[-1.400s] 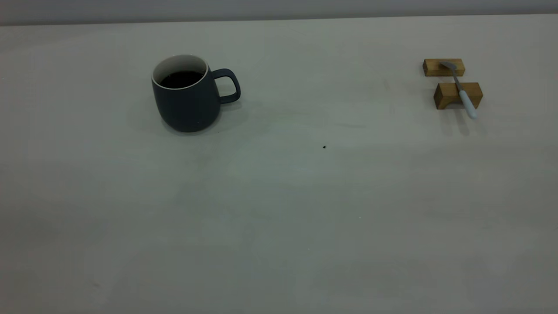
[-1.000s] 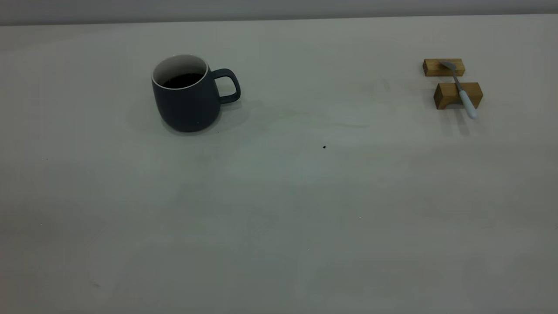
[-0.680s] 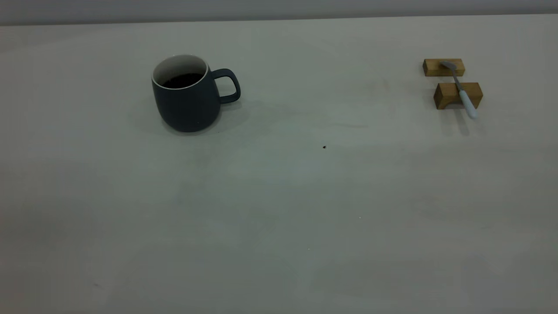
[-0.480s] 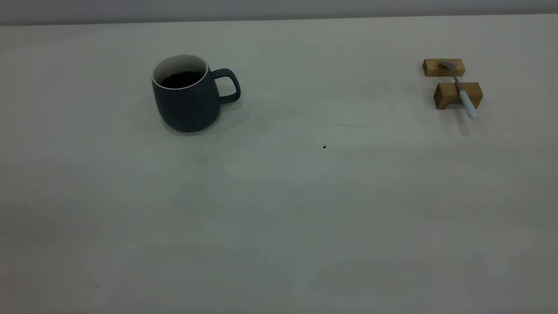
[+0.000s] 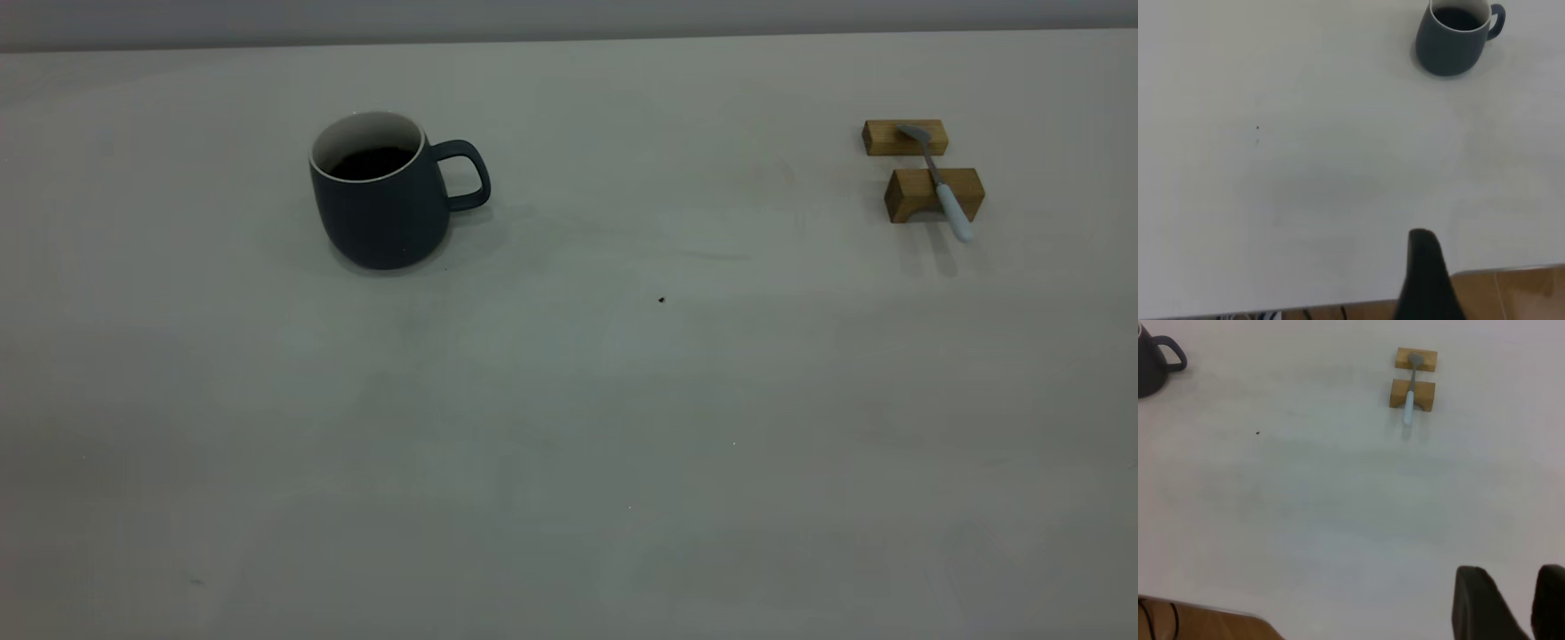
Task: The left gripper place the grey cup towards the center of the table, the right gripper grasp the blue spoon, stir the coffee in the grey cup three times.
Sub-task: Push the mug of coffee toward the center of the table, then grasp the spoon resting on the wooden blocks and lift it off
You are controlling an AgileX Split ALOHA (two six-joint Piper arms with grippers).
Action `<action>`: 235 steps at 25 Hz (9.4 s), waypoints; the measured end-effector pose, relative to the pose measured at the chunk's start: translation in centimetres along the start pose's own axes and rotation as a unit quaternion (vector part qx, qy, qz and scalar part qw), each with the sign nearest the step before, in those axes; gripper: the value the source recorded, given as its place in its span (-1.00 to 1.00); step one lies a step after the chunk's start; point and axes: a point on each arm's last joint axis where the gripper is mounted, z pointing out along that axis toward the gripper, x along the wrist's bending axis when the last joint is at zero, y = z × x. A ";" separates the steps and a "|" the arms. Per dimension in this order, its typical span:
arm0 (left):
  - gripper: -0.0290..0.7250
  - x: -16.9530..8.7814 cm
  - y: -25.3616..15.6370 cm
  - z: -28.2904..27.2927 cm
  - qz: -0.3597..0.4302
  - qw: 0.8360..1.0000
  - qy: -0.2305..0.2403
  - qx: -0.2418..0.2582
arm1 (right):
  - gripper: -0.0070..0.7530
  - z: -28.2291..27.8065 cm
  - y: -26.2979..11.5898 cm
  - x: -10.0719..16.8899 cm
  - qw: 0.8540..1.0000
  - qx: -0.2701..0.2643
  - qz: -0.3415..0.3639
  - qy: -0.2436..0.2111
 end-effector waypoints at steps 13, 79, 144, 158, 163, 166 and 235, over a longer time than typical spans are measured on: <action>0.63 0.5 8.9 8.7 -0.017 0.984 0.003 0.176 | -0.36 0.0 0.0 0.0 1.000 0.000 0.000 0.000; 0.63 -15.2 11.1 52.9 0.583 0.707 -0.378 0.127 | -0.36 0.0 0.0 0.0 1.000 0.000 0.000 0.000; 0.63 -3.2 6.9 7.8 0.167 0.922 -0.133 0.324 | -0.36 0.0 0.0 0.0 1.000 0.000 0.000 0.000; 0.63 -1.5 3.3 3.5 0.133 0.961 -0.140 0.200 | -0.36 0.0 0.0 0.0 1.000 0.000 0.000 0.000; 0.63 -0.7 2.4 1.8 0.074 0.986 -0.088 0.123 | -0.36 0.0 0.0 0.0 1.000 0.000 0.000 0.000; 0.63 -0.6 1.6 0.7 0.049 0.994 -0.059 0.075 | -0.36 0.0 0.0 0.0 1.000 0.000 0.000 0.000; 0.63 -0.6 -0.2 0.1 0.032 0.999 -0.028 0.004 | 0.51 43.2 8.5 -3.2 0.925 0.368 0.083 0.049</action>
